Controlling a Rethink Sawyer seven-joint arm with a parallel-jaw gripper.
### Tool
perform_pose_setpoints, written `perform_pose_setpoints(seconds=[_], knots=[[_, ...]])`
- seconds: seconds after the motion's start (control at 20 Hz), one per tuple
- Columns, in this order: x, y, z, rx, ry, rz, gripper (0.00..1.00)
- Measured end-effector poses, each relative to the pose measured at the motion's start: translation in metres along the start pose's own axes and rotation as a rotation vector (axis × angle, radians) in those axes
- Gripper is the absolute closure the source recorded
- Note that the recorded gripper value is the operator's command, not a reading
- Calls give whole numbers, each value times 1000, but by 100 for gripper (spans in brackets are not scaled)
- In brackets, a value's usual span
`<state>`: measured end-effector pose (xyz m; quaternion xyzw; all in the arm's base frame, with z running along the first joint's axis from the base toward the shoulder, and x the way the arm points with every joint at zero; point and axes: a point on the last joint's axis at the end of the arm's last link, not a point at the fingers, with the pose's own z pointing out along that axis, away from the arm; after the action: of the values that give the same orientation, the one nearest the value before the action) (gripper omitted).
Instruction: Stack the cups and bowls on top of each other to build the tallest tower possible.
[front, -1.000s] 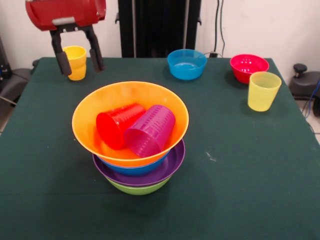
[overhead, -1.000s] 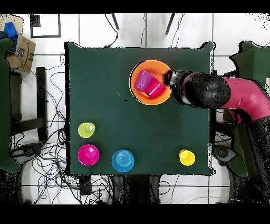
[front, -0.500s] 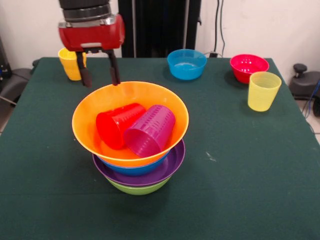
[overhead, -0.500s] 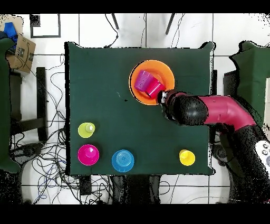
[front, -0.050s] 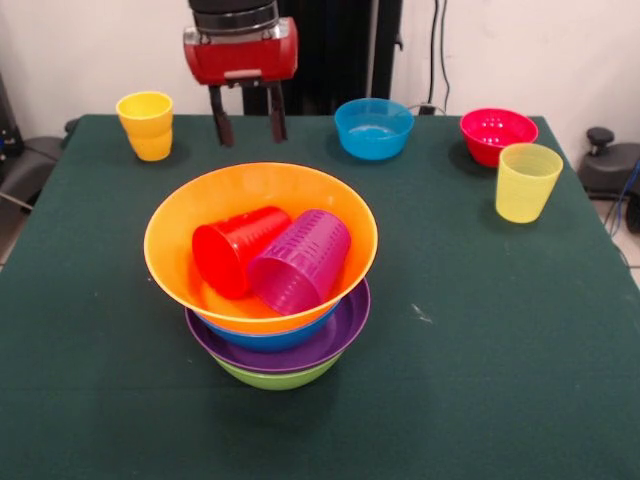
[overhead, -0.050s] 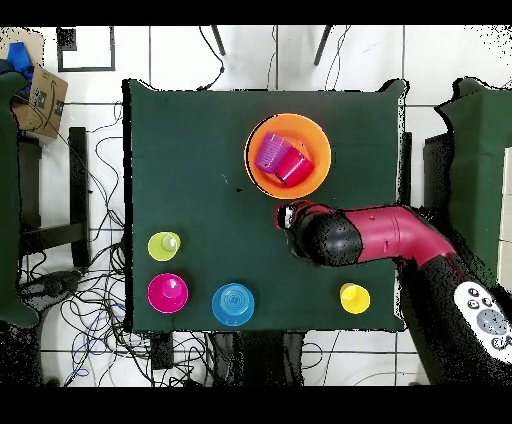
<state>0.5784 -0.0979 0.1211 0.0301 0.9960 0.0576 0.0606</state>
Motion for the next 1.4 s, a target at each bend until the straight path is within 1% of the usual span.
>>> perform_pose_setpoints(seconds=[0.35,0.45,0.5,0.65,0.75,0.85,0.9,0.95,1.0,1.05,1.1,1.3,1.35,1.4], knots=[[20,9,-28,22,18,13,0],[24,11,-33,29,21,14,0],[28,13,-36,39,23,12,0],[36,24,-32,57,20,1,0],[38,31,-28,60,15,-3,0],[43,49,-15,64,-4,-8,0],[45,58,-10,63,-13,-9,0],[48,71,-2,59,-27,-7,0],[50,79,2,56,-34,-4,0],[54,93,11,50,-48,1,0],[60,112,21,40,-68,11,0],[73,144,40,22,-96,31,0],[81,155,49,16,-104,42,0],[85,159,53,15,-105,46,0]])
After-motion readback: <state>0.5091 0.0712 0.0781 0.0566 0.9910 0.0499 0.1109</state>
